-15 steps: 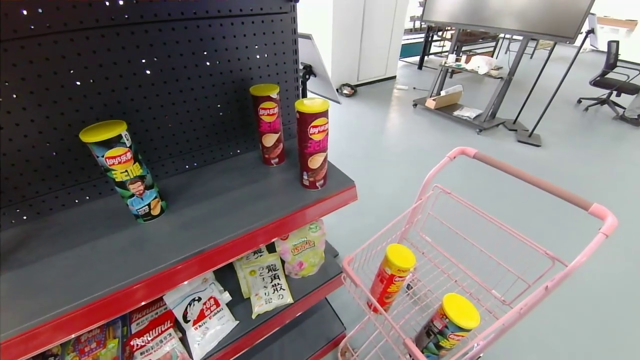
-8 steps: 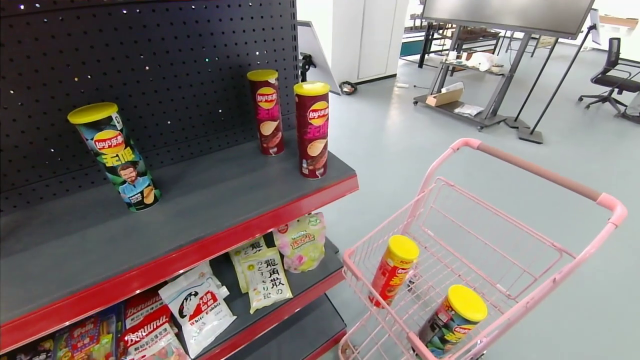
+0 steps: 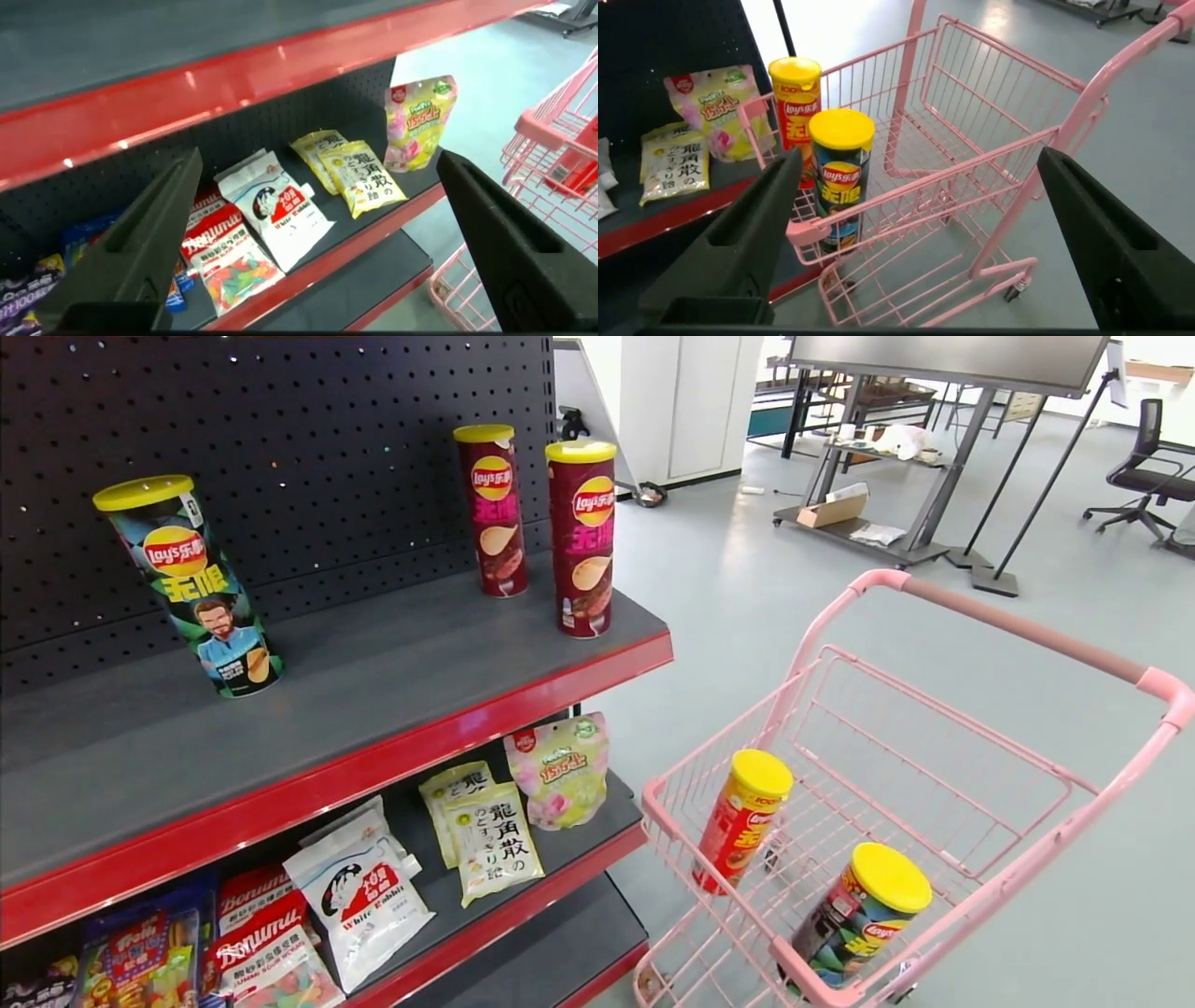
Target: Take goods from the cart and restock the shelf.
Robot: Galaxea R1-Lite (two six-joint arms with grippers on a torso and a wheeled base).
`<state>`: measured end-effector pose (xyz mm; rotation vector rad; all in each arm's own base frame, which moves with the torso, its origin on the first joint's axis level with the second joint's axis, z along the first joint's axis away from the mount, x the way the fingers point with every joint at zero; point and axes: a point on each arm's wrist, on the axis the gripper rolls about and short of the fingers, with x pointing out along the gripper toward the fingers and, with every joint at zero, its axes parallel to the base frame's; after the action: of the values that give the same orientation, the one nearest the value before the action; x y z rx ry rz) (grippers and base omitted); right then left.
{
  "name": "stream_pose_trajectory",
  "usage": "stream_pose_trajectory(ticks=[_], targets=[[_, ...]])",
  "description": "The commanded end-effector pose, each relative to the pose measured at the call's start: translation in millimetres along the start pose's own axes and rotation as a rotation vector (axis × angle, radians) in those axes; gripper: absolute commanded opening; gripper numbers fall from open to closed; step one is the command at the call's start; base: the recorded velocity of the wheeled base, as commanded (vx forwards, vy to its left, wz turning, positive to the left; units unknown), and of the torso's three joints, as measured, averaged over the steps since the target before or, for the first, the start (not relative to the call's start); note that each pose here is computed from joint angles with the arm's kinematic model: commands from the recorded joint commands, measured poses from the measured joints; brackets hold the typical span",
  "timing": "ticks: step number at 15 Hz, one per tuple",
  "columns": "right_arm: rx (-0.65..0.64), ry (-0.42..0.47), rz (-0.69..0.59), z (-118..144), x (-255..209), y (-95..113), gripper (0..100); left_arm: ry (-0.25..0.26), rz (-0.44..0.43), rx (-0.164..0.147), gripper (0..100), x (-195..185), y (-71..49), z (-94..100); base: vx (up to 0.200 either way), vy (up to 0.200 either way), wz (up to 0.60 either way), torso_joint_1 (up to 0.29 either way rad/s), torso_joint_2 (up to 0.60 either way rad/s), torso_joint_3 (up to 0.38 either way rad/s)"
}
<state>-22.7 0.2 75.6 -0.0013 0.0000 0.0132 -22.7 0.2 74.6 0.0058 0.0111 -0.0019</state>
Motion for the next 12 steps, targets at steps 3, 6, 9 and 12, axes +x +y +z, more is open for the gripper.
stream_pose_trajectory(ticks=[3, 6, 9, 12], targets=[[0.0, 0.0, 0.001, 0, 0, 0, 100, 0.0, 0.0, 0.0, 100, 0, 0.0, 0.0, 0.0, 0.0, 0.0, -0.181, 0.52, 0.334], [-0.006, 0.009, 0.007, 0, 1, 0, 100, 0.0, 0.0, 0.0, 100, 0, 0.0, 0.0, 0.0, 0.0, 0.0, -0.079, 0.24, 0.15], [-0.014, 0.034, 0.024, 1, 2, 0, 100, 0.0, 0.0, -0.001, 100, 0, 0.0, 0.0, 0.0, 0.0, 0.0, -0.009, 0.03, 0.014], [0.243, -0.034, 0.156, 190, 52, 3, 100, 0.0, -0.001, 0.0, 100, 0, 0.0, 0.0, 0.0, 0.0, 0.0, 0.0, 0.0, 0.0]])
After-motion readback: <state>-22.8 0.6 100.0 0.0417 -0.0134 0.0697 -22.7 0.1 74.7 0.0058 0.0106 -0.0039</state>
